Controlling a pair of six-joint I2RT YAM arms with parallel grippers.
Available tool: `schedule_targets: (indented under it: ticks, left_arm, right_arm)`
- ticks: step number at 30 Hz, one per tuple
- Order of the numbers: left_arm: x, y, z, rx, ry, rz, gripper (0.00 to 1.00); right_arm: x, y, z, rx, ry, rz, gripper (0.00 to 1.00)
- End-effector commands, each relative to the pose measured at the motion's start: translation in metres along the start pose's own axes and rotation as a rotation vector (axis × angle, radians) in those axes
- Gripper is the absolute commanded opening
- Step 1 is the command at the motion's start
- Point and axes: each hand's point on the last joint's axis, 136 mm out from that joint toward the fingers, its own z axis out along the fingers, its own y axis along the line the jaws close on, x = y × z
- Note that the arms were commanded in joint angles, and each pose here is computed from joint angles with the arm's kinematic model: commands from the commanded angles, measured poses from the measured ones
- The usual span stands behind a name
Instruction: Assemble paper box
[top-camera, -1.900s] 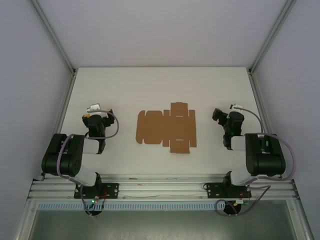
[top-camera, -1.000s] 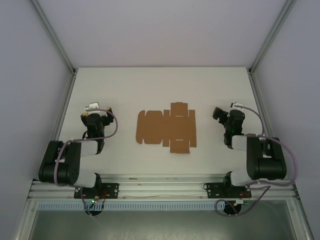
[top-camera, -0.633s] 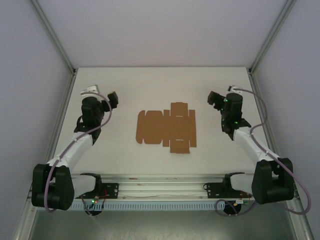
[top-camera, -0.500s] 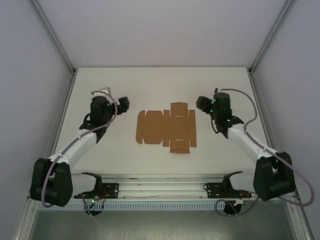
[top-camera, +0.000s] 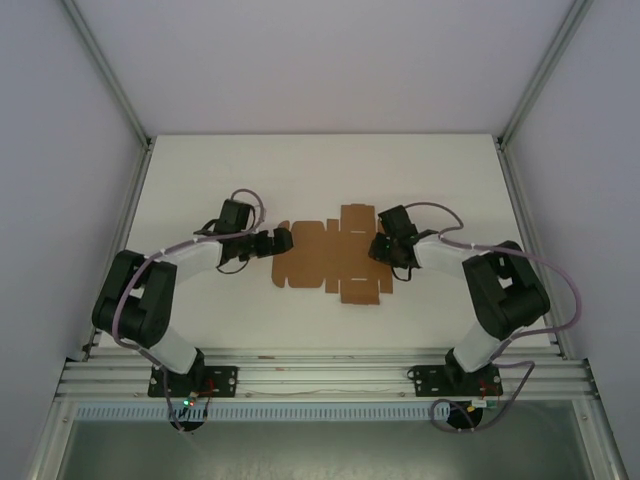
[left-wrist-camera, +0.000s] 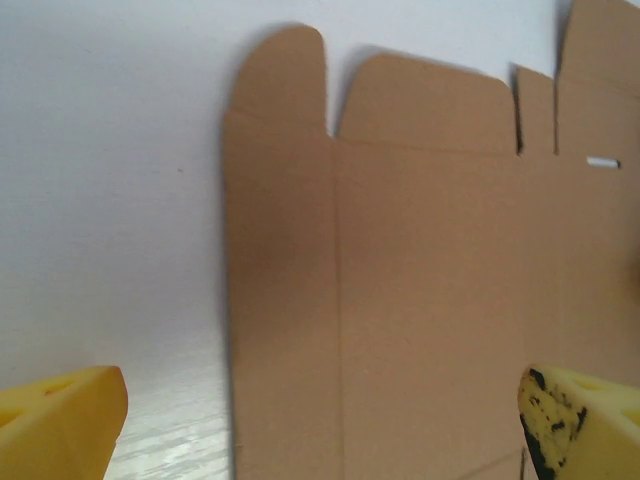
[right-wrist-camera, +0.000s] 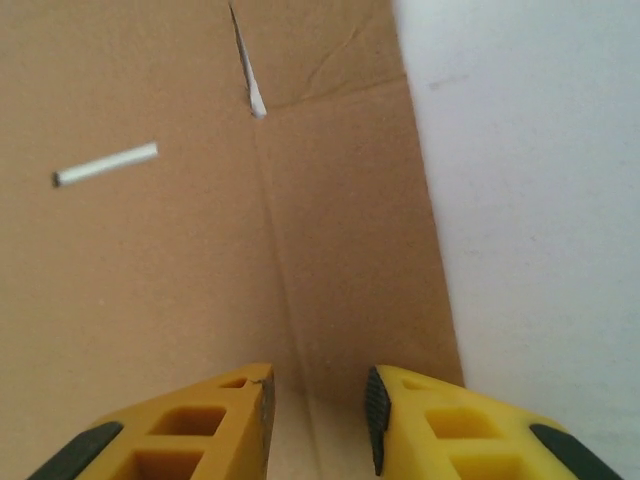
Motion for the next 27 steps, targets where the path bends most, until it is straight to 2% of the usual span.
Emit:
schedule_targets:
  ticks: [1,7,12,15,18,22,25,27]
  left_arm:
    - [0.002,-0.017,0.001,0.083,0.037,-0.011,1.00]
    - [0.012,-0.018,0.018,0.120,0.121,-0.052,0.97]
    - [0.021,-0.018,0.027,0.067,0.200,-0.046,0.95]
    - [0.022,-0.033,0.032,0.150,0.217,-0.058,0.90]
    - [0.010,-0.053,0.025,0.256,0.168,-0.054,0.89]
    - [-0.009,-0.073,0.007,0.323,0.072,-0.014,0.84]
    - [-0.019,-0.086,-0.005,0.377,0.014,0.024,0.78]
    - [-0.024,-0.086,-0.006,0.361,-0.006,0.041,0.73]
  right_arm:
    - [0.023,-0.027,0.019,0.084,0.078,0.064,0.29]
    - [0.034,-0.041,0.026,0.113,0.108,0.058,0.28]
    - [0.035,-0.041,0.022,0.108,0.104,0.012,0.28]
    - [0.036,-0.041,0.022,0.096,0.099,-0.008,0.28]
    - [0.037,-0.039,0.025,0.083,0.102,-0.017,0.28]
    - [0.037,-0.040,0.028,0.085,0.103,-0.031,0.28]
    - [0.037,-0.037,0.029,0.067,0.099,-0.049,0.27]
    - [0.035,-0.035,0.028,0.052,0.092,-0.056,0.28]
